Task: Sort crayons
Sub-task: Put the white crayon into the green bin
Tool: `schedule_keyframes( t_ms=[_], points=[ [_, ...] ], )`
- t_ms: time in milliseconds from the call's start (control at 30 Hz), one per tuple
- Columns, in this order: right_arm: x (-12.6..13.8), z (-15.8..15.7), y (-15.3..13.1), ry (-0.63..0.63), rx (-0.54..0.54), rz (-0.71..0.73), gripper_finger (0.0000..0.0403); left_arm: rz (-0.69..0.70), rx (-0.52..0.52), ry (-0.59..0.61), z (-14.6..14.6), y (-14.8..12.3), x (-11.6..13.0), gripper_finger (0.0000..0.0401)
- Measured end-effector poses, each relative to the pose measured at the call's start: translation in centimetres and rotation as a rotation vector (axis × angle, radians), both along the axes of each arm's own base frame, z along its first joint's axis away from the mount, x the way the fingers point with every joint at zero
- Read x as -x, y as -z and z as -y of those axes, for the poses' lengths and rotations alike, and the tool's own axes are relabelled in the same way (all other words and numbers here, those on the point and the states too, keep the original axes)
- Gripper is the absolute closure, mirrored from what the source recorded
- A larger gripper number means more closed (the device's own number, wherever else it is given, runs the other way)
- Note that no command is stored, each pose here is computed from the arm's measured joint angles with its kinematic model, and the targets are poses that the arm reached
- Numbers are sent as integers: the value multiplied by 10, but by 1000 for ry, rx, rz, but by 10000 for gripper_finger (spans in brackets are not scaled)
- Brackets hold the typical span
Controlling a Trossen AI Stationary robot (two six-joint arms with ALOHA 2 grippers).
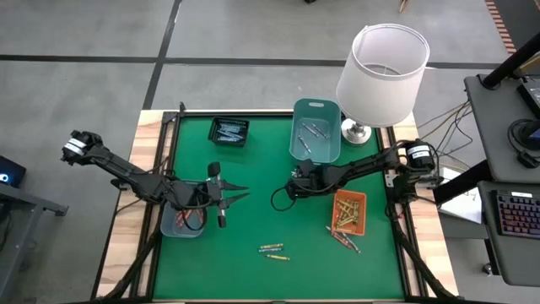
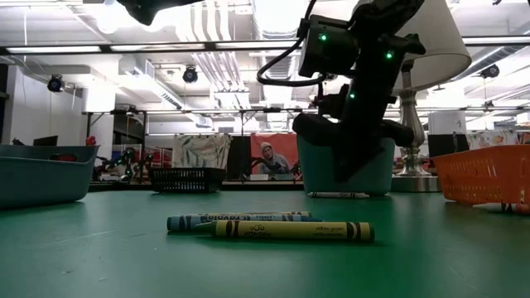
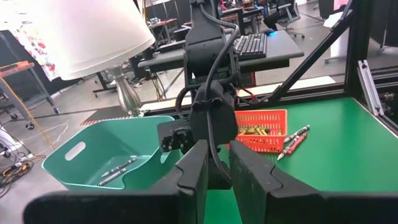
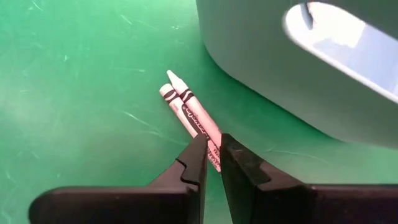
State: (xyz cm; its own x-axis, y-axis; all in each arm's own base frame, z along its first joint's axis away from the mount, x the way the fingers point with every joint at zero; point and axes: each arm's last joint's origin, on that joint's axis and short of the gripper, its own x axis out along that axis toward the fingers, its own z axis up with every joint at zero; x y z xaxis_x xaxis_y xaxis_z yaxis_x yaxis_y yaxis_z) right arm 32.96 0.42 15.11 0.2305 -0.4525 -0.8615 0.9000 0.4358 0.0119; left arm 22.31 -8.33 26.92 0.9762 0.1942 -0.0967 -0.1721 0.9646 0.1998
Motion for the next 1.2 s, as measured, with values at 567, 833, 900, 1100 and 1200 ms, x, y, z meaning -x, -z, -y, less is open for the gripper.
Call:
schedule_keyframes(
  t_ms=[567, 833, 900, 1100, 1200],
  points=[
    [2, -1, 3, 5, 17, -2, 369, 1, 3, 0, 0, 0, 0, 354],
    [2, -1, 4, 5, 16, 5, 369, 1, 3, 0, 0, 0, 0, 354],
    [2, -1, 4, 5, 16, 5, 369, 1, 3, 0, 0, 0, 0, 354],
    [5, -1, 7, 9, 16, 1, 369, 1, 3, 0, 0, 0, 0, 354],
    [7, -1, 11, 8, 15, 5, 369, 1, 3, 0, 0, 0, 0, 354]
  ],
)
